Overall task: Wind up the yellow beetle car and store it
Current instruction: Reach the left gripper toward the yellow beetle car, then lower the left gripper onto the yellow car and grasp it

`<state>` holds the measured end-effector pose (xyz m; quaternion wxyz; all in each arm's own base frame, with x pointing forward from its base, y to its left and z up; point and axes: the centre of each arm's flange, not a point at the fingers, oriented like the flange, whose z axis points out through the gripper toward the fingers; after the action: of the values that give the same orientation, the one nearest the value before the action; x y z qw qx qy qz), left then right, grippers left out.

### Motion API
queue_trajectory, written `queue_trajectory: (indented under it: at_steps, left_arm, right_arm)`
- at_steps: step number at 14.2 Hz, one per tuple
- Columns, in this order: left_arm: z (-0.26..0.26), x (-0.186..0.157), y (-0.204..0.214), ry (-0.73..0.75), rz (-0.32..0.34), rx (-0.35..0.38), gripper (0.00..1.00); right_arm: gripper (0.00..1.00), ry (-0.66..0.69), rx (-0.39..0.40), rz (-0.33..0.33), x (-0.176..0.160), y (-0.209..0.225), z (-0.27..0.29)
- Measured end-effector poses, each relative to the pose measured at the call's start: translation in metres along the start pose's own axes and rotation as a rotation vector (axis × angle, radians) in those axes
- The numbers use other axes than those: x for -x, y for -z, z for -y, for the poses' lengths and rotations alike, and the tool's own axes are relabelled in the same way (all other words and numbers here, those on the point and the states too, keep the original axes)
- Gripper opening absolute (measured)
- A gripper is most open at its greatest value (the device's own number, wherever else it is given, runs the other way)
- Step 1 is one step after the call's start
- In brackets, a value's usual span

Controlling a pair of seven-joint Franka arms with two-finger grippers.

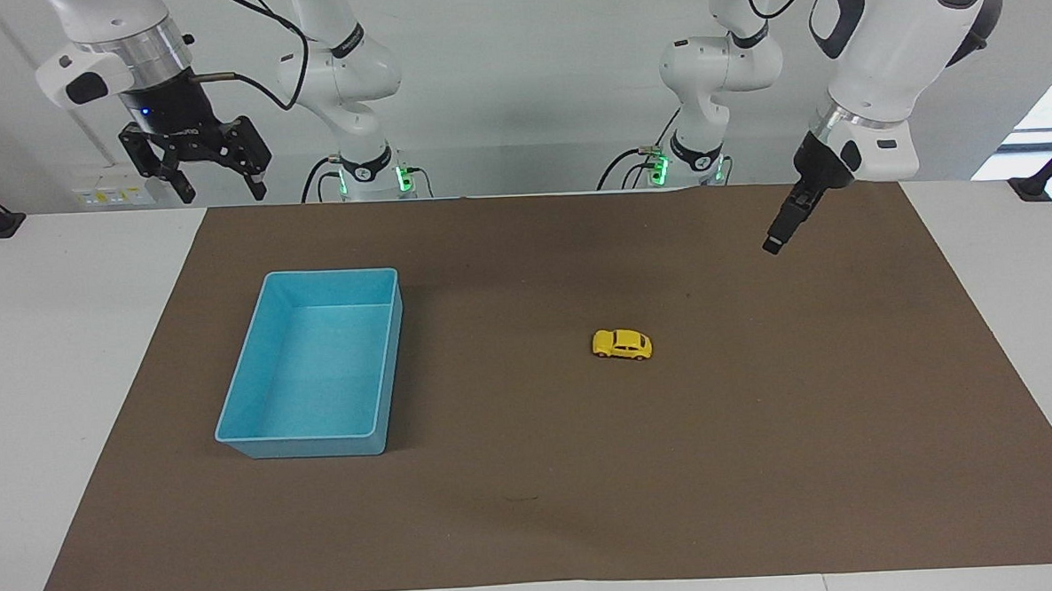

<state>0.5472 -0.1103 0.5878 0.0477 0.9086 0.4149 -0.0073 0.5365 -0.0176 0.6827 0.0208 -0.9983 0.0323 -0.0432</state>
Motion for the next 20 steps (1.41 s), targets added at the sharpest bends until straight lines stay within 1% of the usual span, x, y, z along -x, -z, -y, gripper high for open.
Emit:
queue_trajectory:
  at_steps: [3,8,12,16,18,20]
  left_arm:
    - [-0.014,0.015,-0.017,0.166,-0.003,0.016,1.00]
    - [-0.040,0.035,-0.058,0.406,0.007,0.000,1.00]
    - [-0.062,0.052,-0.097,0.518,0.008,-0.016,1.00]
    - [-0.093,0.087,-0.159,0.611,-0.047,-0.042,1.00]
    - [-0.100,0.093,-0.183,0.650,-0.049,-0.056,1.00]
    - [-0.104,0.094,-0.197,0.687,-0.061,-0.060,1.00]
  right_arm:
    - [1.00,0.000,0.000,0.000,0.000,0.000,0.000]
    - [1.00,0.000,0.000,0.000,0.000,0.000,0.000]
    - [1.00,0.000,0.000,0.000,0.000,0.000,0.000]
    - [1.00,0.000,0.000,0.000,0.000,0.000,0.000]
    - [1.00,0.000,0.000,0.000,0.000,0.000,0.000]
    - [1.00,0.000,0.000,0.000,0.000,0.000,0.000]
